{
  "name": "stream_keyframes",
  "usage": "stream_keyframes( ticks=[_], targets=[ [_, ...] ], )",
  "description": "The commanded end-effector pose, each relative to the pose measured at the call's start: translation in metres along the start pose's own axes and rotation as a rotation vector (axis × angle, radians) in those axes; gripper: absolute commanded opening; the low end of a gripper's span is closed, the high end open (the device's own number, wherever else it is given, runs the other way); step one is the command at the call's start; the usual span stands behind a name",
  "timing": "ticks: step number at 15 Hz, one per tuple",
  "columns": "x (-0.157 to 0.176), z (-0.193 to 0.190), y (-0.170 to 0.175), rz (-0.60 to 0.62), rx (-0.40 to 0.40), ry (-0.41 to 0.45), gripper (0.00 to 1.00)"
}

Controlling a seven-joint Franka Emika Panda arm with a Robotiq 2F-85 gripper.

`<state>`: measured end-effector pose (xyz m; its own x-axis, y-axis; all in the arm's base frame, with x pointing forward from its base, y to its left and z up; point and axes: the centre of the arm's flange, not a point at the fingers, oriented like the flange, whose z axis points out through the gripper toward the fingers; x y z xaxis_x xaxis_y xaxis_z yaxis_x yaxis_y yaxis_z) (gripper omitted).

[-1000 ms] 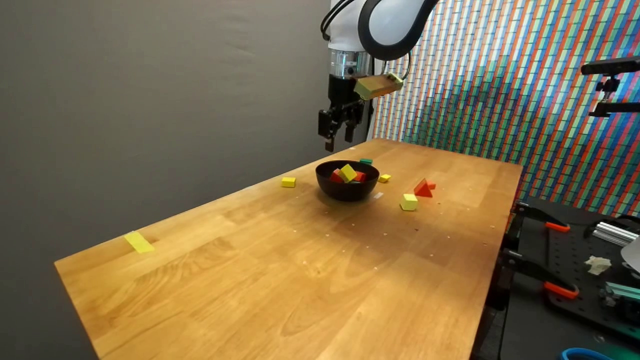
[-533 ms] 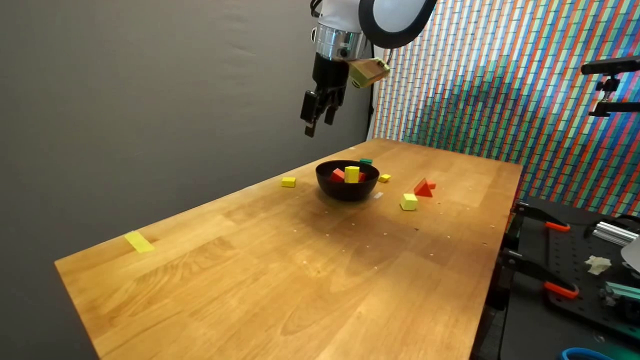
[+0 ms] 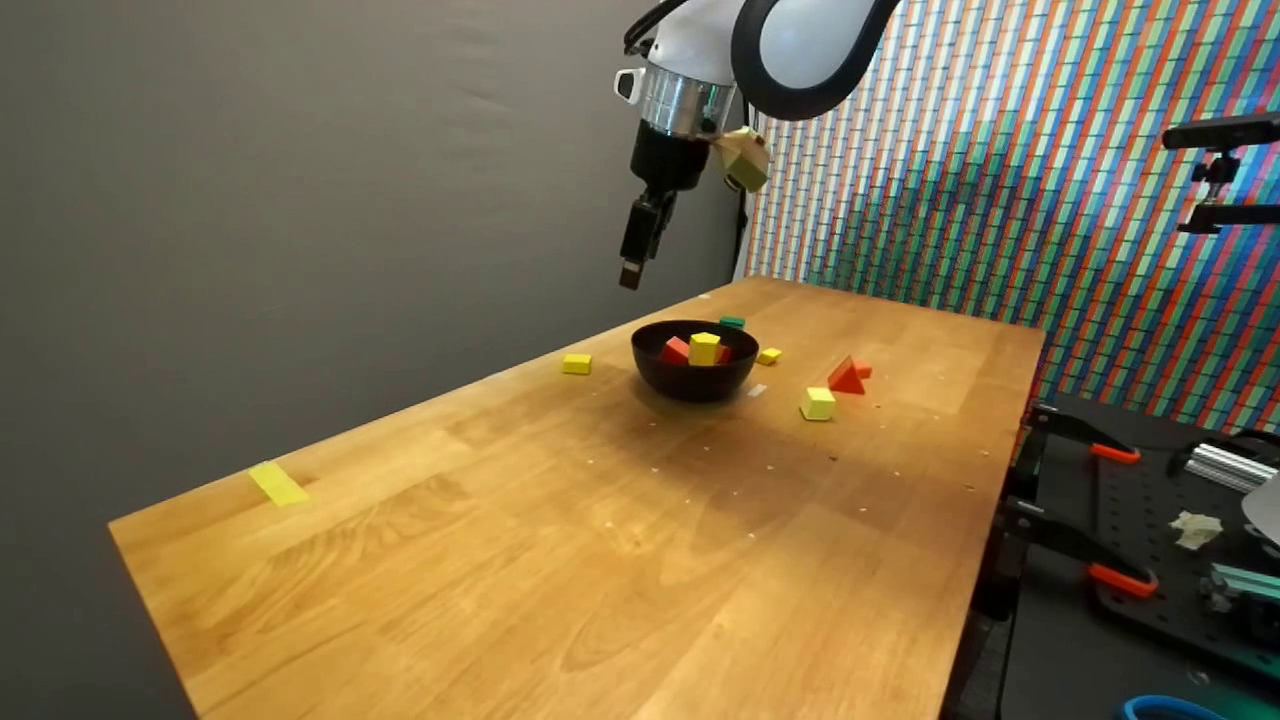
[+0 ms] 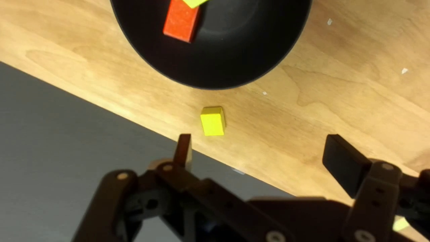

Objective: Put the colored things in the bowl

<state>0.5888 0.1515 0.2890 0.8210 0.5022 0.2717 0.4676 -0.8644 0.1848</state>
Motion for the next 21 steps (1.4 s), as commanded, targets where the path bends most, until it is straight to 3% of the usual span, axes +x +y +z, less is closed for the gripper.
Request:
stream_keyframes(
  ticks=[1, 3, 4, 10, 15, 21],
  targets=[
    [0.002, -0.002, -0.001, -0.027, 0.013, 0.017, 1.0],
    [0.004, -0.003, -0.002, -0.048, 0.021, 0.029, 1.0],
    [0.01, 0.009, 0.001, -0.046, -0.008, 0.015, 1.0],
    [0.065, 0.067, 0.04, -0.059, 0.01, -0.049, 1.0],
    [0.093, 0.12, 0.062, -0.154, 0.06, -0.149, 1.0],
    [0.105, 0.169, 0.056, -0.231, 0.141, -0.23, 1.0]
  ],
)
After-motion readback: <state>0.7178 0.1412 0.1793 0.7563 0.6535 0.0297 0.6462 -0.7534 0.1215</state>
